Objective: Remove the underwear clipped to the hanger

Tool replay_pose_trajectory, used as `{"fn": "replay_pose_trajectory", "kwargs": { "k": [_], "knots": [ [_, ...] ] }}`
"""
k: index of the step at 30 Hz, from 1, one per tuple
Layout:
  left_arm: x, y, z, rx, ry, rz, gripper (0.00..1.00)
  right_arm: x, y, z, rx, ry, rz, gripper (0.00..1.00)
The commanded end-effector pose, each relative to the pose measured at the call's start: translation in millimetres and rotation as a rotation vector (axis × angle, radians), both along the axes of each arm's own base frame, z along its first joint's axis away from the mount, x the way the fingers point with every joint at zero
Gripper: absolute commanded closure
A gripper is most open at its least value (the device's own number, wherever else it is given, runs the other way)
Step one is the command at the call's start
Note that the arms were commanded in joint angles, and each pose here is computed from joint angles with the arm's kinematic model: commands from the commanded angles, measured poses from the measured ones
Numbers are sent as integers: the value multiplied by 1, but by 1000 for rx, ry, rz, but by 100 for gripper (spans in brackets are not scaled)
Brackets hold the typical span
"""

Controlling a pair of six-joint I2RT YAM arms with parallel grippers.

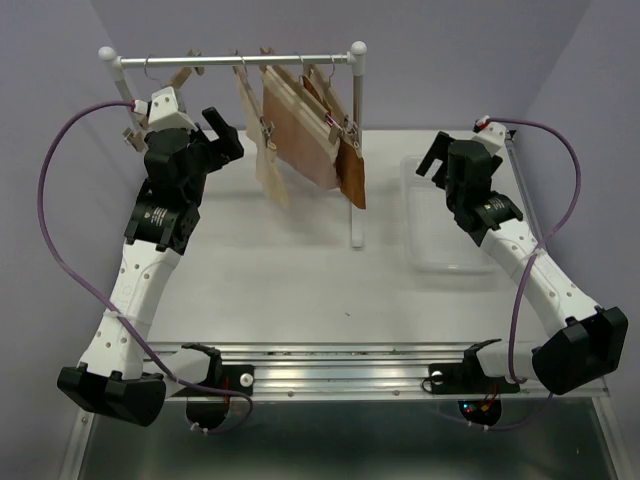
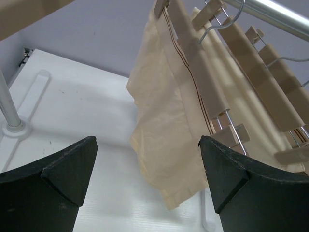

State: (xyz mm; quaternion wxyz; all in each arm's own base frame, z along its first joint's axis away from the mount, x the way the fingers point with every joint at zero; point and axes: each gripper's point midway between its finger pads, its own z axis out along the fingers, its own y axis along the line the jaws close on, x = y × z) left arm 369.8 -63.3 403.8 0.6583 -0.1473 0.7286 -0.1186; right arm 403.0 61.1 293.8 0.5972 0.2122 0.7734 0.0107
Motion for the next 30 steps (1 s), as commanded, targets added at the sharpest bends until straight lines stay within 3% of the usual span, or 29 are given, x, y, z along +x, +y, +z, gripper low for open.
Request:
{"fn": "replay_pose_trajectory", "kwargs": {
  "k": [1,14,30],
  "knots": [
    [-3,-8,32,-24,-82,-46,1,1,6,19,7,-64,30,0],
    [52,-32,62,34,-68,-116,1,-2,17,19,-19,-77,126,0],
    [126,-39,37,177,58,-88,1,1,18,15,-53,-64,144,0]
  ]
}}
